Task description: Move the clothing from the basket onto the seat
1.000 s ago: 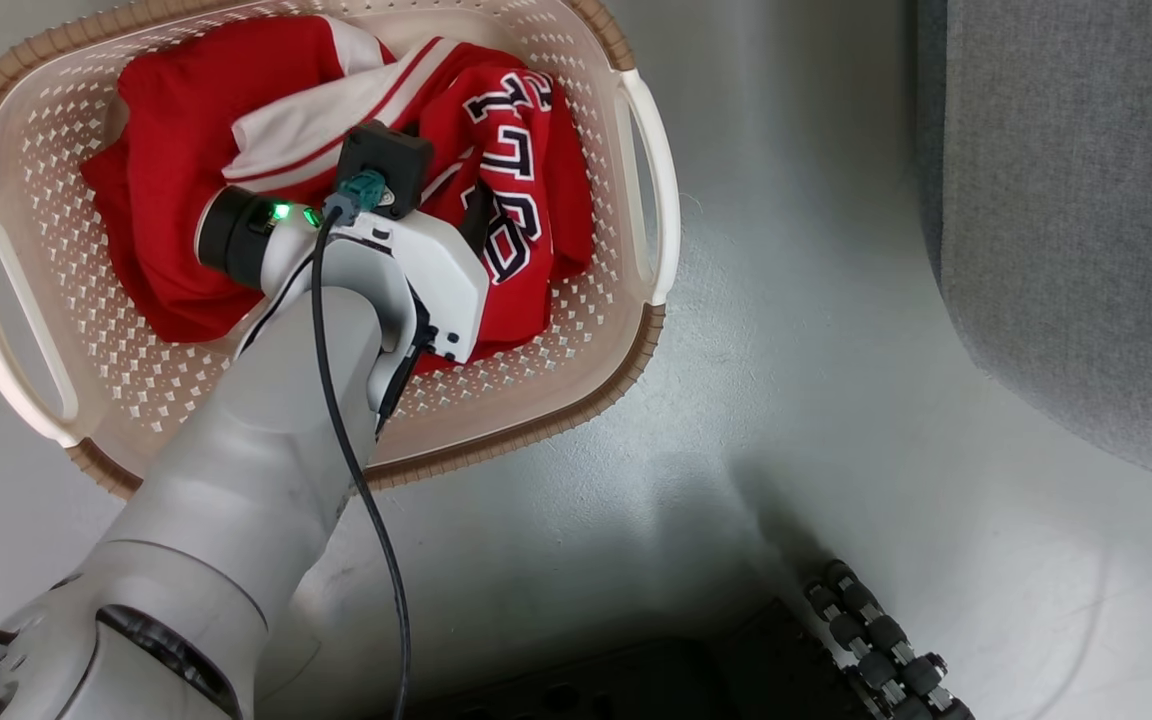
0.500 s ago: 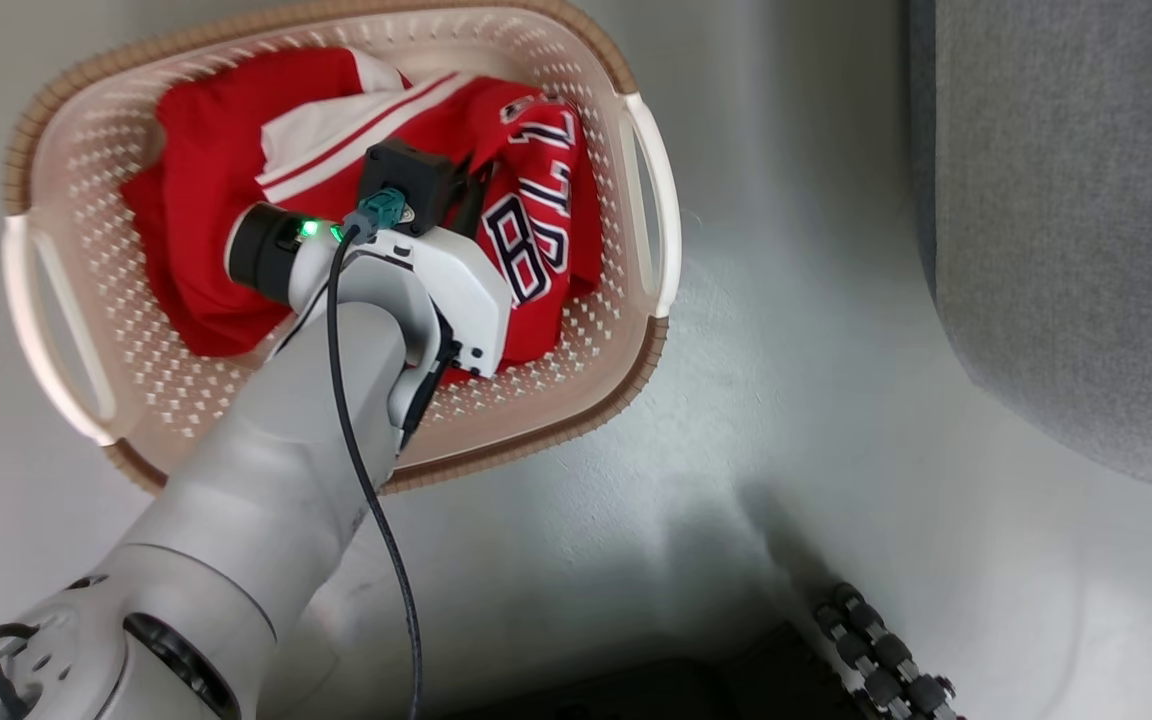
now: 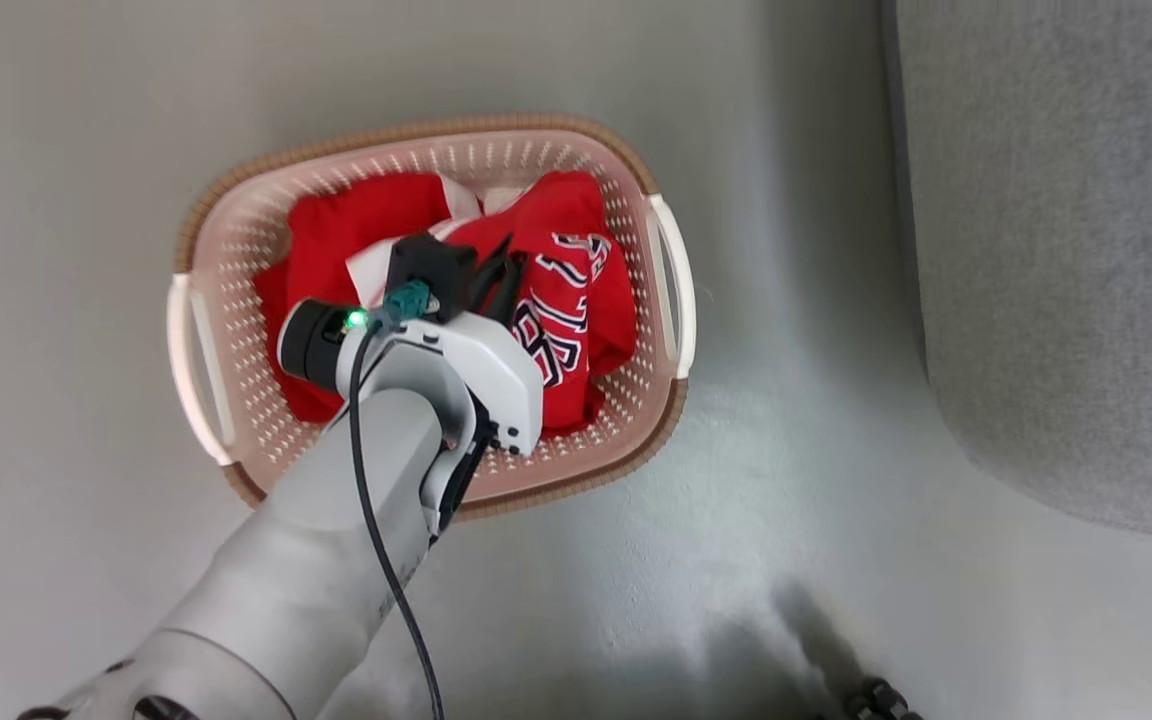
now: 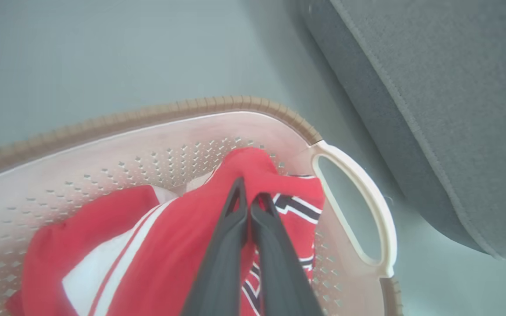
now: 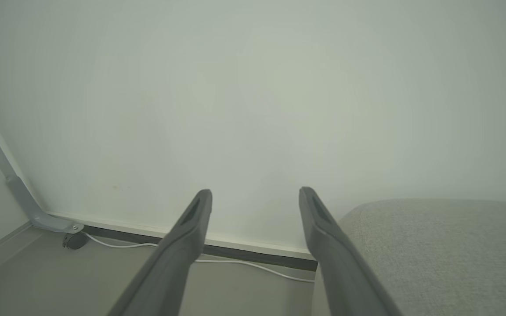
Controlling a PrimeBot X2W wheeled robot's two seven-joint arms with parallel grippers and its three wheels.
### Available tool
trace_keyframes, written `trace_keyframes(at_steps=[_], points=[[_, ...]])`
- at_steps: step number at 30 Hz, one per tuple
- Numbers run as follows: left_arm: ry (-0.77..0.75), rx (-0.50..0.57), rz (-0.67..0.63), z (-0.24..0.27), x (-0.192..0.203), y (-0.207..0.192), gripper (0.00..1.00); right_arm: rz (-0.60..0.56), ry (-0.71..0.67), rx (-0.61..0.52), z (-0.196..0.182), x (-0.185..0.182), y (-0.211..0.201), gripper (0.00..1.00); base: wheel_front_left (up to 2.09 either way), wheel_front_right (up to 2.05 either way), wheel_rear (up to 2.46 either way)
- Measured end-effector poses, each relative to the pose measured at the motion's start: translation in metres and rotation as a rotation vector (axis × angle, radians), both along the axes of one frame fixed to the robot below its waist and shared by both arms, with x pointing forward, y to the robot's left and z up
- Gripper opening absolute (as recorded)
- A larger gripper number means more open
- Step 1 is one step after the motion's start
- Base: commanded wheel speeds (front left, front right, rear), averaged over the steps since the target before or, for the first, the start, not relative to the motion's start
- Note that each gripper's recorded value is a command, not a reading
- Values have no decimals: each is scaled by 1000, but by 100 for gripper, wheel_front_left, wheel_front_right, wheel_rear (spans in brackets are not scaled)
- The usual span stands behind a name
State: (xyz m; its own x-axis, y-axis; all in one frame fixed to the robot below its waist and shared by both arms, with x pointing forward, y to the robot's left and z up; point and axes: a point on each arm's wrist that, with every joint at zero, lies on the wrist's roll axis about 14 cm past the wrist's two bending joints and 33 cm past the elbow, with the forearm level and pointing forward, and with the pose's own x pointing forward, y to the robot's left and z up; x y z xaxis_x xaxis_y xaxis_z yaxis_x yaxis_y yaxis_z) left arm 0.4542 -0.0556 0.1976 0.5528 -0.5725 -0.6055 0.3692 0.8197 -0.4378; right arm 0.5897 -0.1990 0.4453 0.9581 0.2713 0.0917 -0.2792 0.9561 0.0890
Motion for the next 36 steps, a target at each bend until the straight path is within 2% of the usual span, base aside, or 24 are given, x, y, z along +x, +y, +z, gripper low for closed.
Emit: trace_keyframes(at_steps=[21,30,36], points=[[-424,-54,210,180,9,57,0,53,9,-13,58,-79,35,100,0,0,0],[-668,-74,260,266,7,83,0,89,-12,19,78,-107,61,100,0,0,0],[-851,-113,252,329,5,84,0,95,-5,34,80,-124,70,100,0,0,0]])
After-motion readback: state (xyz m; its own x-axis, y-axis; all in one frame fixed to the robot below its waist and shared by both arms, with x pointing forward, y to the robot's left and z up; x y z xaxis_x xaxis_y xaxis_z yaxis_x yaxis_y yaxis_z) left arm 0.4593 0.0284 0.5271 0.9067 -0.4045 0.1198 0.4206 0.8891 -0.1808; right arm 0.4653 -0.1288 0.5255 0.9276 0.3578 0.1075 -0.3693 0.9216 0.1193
